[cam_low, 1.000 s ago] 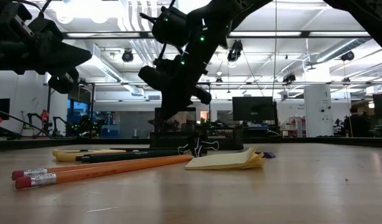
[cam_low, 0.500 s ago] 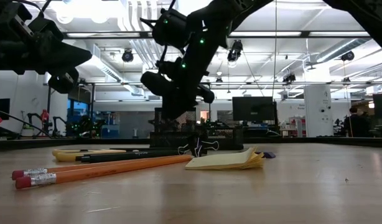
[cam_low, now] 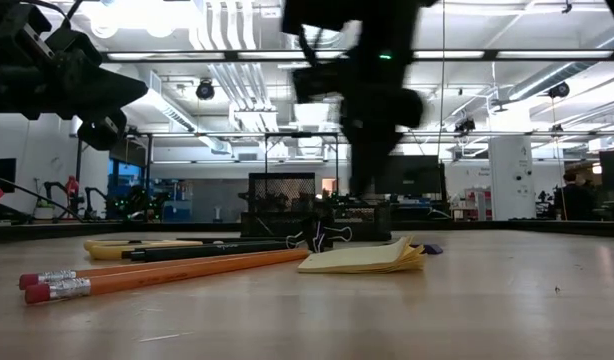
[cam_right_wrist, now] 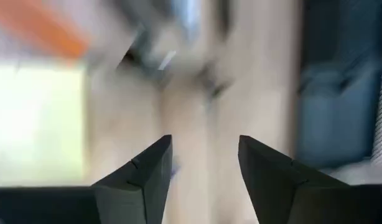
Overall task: Pick and place office supplies into organizer
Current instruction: Put the violet eraser into the black organizer bin
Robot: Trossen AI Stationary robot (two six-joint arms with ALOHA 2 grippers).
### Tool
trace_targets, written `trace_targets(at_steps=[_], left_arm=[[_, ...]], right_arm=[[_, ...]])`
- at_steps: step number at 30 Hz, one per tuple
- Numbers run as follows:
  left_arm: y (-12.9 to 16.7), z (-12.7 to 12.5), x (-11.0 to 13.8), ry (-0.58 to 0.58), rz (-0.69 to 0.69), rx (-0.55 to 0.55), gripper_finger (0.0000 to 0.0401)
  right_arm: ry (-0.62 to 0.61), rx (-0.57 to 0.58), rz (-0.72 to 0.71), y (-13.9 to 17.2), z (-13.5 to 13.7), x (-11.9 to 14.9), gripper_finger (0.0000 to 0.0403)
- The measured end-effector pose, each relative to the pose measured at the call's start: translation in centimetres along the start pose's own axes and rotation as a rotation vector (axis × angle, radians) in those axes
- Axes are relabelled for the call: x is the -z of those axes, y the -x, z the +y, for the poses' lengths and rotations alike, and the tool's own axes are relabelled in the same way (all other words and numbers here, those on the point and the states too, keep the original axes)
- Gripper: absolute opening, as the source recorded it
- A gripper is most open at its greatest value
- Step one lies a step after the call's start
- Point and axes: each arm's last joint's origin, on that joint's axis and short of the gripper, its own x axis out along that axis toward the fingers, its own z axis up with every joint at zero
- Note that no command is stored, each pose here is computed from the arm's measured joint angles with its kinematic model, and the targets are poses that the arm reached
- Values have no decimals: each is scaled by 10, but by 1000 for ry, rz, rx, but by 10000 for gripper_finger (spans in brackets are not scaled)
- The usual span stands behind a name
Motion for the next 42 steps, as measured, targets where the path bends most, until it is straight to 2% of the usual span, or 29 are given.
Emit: trace_targets(at_steps=[3, 8, 13, 18, 21, 23, 29, 35, 42], left_arm=[[0, 0, 0, 1, 3, -1, 8], [0, 0, 0, 0, 2, -1, 8], [0, 0, 0, 1, 3, -1, 8], [0, 0, 0, 0, 1, -1, 8], [0, 0, 0, 0, 3, -1, 8], [0, 0, 0, 0, 3, -1, 8], [0, 0, 0, 0, 2, 0, 8], [0, 0, 0, 0, 3, -1, 8], [0, 0, 0, 0, 3, -1, 8]], right_arm=[[-84, 8, 47, -6, 23, 19, 180], [-228, -18, -23, 13, 41, 27, 193], [-331, -25, -62, 22, 33, 33, 205], [-395, -174, 5, 1, 20, 43, 208], [-444, -182, 11, -8, 10, 48, 208], [-448, -177, 13, -10, 5, 50, 208], [-353, -193, -28, -16, 8, 46, 208], [-348, -168, 13, -35, 11, 46, 208], [-362, -170, 21, -37, 11, 46, 202]])
